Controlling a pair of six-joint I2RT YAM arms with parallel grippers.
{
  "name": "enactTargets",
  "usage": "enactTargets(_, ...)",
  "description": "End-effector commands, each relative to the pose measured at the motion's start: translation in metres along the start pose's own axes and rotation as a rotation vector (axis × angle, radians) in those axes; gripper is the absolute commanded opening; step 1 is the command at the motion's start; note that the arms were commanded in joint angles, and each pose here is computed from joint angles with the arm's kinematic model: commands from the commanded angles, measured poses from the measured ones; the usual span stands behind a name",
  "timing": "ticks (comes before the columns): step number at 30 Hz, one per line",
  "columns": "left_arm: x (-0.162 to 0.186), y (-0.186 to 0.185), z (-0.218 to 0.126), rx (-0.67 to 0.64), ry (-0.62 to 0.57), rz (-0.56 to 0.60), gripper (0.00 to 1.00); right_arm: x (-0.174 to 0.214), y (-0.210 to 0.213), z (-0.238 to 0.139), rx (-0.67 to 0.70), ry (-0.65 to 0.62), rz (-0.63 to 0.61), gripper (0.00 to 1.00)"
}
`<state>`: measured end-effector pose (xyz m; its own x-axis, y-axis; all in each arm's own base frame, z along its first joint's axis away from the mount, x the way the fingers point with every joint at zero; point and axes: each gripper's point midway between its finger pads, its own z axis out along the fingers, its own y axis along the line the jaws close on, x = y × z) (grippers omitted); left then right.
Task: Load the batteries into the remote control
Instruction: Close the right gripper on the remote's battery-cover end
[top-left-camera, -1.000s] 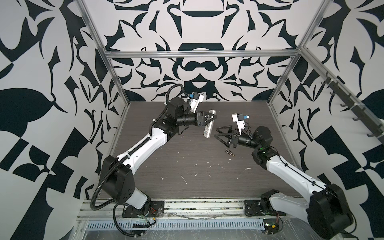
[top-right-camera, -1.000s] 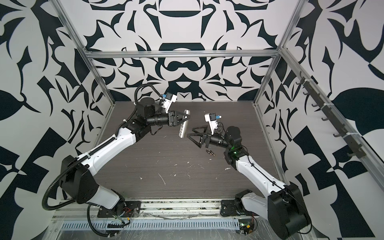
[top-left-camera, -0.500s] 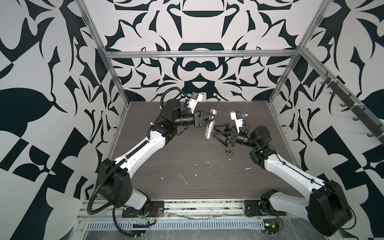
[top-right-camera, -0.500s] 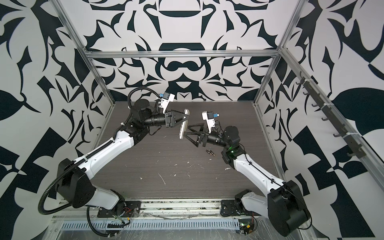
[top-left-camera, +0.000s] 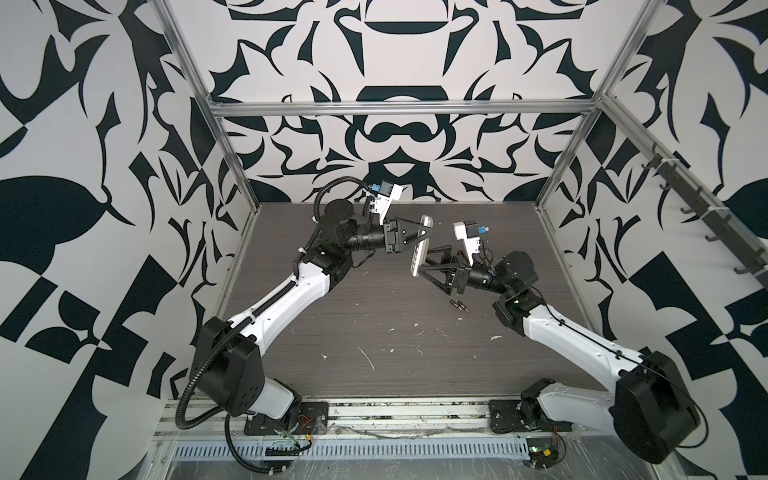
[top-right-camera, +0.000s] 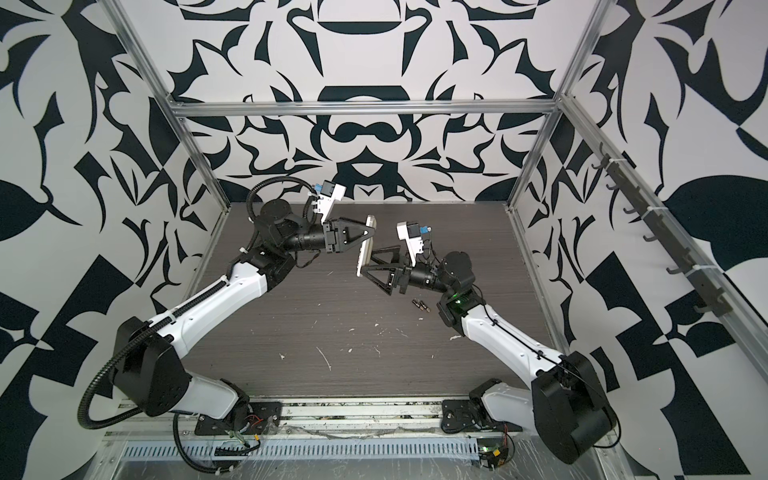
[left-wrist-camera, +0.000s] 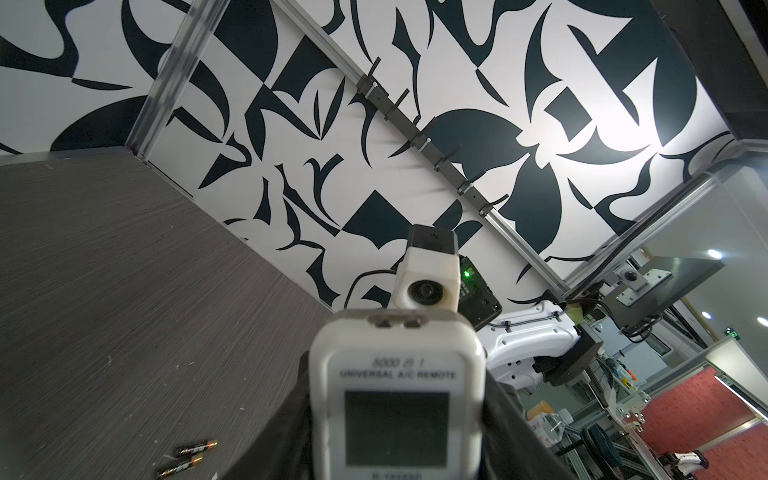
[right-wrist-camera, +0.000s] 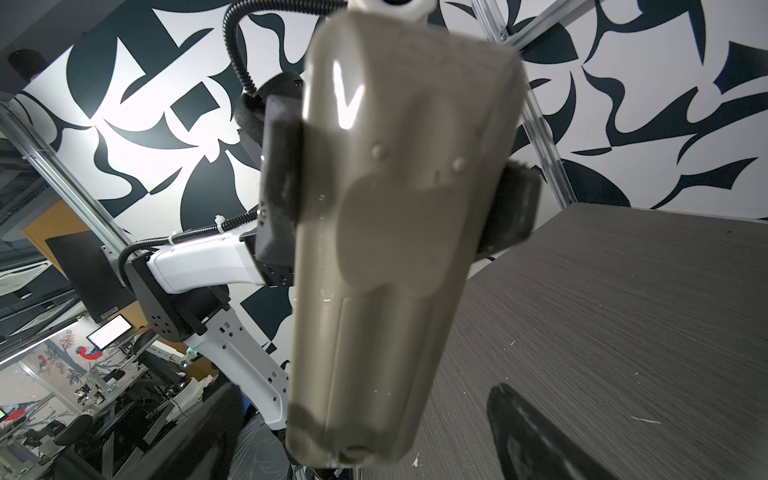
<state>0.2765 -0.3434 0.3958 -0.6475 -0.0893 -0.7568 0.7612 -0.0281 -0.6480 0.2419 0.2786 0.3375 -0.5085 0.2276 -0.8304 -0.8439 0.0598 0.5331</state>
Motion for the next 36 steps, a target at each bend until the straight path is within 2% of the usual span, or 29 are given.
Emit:
enactTargets(1, -0.008, -0.019, -0.005, 0.047, -0.021, 0.045, 0.37, -0.021, 0.025, 0.005, -0.075, -0.042, -0.087, 0.95)
enactTargets(10, -0.009, -0.021, -0.006, 0.053, -0.024, 0.046, 0.37, -0.018, 0.030, 0.009, -0.102, -0.034, -0.088, 0.91)
enactTargets(17, -0.010, -0.021, -0.006, 0.056, -0.028, 0.042, 0.37, -0.016, 0.034, 0.011, -0.117, -0.028, -0.088, 0.80)
enactTargets(26, -0.014, -0.021, -0.007, 0.057, -0.034, 0.035, 0.37, -0.018, 0.037, 0.012, -0.130, -0.033, -0.095, 0.72)
enactTargets(36, -0.017, -0.020, -0.005, 0.064, -0.037, 0.022, 0.36, -0.020, 0.041, 0.011, -0.142, -0.037, -0.104, 0.70)
